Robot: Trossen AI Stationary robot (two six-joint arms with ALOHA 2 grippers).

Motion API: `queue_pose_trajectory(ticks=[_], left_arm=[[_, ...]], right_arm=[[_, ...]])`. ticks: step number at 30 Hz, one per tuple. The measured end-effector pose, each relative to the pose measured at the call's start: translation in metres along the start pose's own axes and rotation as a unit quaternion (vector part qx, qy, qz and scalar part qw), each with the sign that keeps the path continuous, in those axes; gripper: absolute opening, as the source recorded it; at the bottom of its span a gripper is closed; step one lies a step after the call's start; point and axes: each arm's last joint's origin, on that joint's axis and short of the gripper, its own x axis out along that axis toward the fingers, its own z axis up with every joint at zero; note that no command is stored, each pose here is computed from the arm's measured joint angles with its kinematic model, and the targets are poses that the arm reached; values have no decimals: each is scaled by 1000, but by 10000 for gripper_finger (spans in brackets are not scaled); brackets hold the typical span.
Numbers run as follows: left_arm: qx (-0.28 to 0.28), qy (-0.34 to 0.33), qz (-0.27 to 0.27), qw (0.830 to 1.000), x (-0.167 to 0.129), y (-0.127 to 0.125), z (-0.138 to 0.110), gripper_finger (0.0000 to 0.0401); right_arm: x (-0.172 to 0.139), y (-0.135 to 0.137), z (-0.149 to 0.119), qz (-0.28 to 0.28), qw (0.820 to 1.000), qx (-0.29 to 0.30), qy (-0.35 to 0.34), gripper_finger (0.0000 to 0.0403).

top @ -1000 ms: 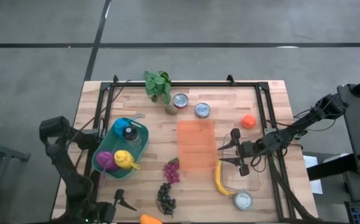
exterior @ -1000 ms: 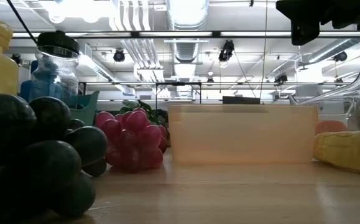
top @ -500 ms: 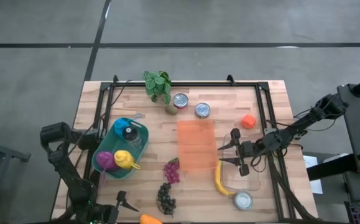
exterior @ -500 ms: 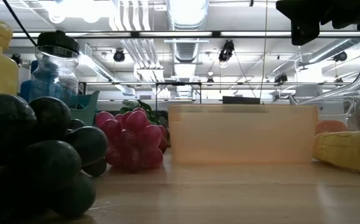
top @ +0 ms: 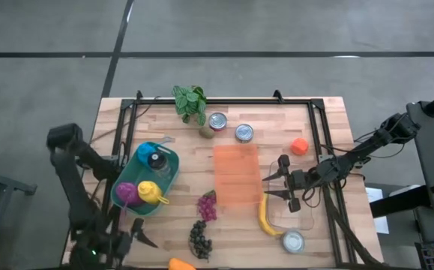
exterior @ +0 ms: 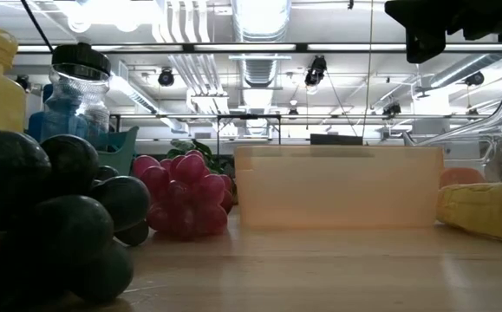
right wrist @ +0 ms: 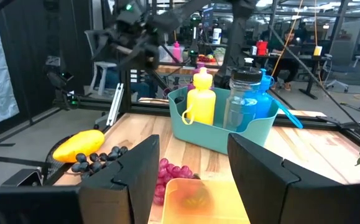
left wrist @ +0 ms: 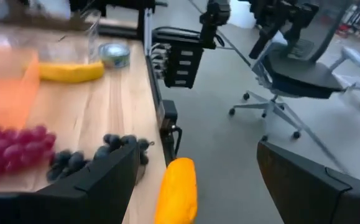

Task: Pick & Place Food Item
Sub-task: Adjust the green bin

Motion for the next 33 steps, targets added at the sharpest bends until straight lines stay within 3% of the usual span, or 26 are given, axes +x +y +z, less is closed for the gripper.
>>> queue_pose_trajectory(ticks=[5, 11, 17, 23, 25, 29, 33], left_arm=[[-48, 68, -16, 996, -28, 16, 26, 330], [-54, 139, 24, 989, -51, 18, 63, 330], [-97, 163, 111, 976, -68, 36, 111, 330], [-168, 181, 178, 953, -52, 67, 137, 330], [-201, 181, 206, 940, -42, 83, 144, 330], [-275, 219, 258, 900, -19, 126, 154, 330], [-299, 265, 286, 871, -1, 158, 153, 330]], right_arm=[[0, 0, 0, 0, 1000, 0, 0, 189], [0, 0, 0, 0, 1000, 0, 0, 189], [0, 0, 0, 0, 1000, 0, 0, 189], [0, 0, 0, 0, 1000, 0, 0, 189], [0, 0, 0, 0, 1000, 0, 0, 189], [0, 0, 0, 0, 1000, 0, 0, 189], [0, 0, 0, 0, 1000, 0, 0, 189]])
